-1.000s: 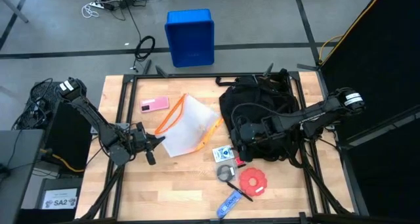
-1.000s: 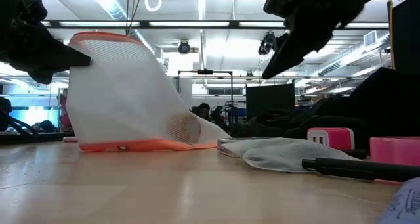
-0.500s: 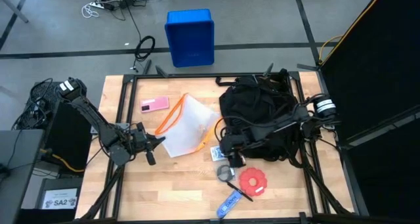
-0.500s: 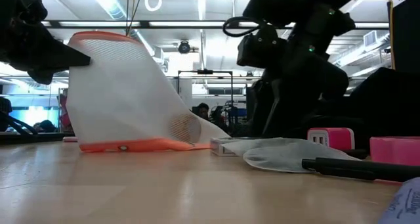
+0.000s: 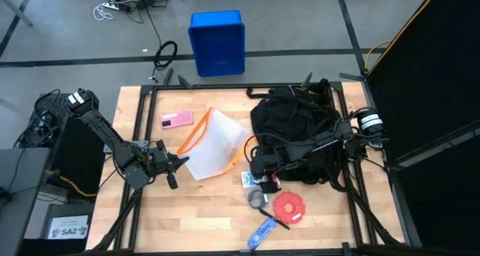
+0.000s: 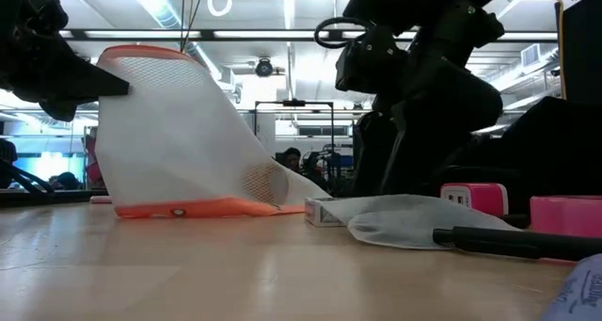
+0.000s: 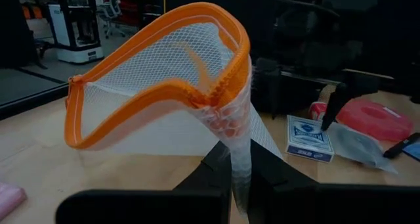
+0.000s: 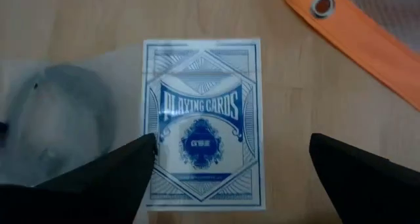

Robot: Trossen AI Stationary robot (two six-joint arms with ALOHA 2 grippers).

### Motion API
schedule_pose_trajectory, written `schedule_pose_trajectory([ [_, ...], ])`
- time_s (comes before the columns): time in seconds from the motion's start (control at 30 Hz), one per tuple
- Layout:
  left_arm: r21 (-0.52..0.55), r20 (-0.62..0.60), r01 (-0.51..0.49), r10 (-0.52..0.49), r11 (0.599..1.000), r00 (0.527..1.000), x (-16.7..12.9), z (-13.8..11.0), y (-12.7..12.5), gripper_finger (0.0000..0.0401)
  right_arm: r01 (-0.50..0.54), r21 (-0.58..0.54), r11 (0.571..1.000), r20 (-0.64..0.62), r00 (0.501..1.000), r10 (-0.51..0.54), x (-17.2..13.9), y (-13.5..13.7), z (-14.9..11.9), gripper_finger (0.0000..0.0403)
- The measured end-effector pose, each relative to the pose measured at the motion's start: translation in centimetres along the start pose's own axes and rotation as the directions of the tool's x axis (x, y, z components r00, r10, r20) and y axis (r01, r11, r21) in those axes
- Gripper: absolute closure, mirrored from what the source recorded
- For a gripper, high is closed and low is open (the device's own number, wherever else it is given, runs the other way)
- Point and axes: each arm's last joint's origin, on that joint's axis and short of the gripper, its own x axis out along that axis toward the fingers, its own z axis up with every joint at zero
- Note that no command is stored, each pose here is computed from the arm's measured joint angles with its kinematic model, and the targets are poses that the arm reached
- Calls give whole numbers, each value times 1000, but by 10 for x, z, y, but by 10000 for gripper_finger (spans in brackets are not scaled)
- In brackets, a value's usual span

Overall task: Unpack backpack
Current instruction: Put the deck of cards into the zip bag

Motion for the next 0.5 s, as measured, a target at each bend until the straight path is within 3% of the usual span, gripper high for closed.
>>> schedule_pose_trajectory([
  [0.2, -4, -4, 6, -6, 1000, 1000, 0, 0, 0, 401, -7, 32, 999, -15, 1000, 7, 1, 1, -2, 9],
  [0.5, -4, -7, 12, -12, 1000, 1000, 0, 0, 0, 401, -98, 24, 995, 39, 994, 97, 0, 16, 2, 10],
])
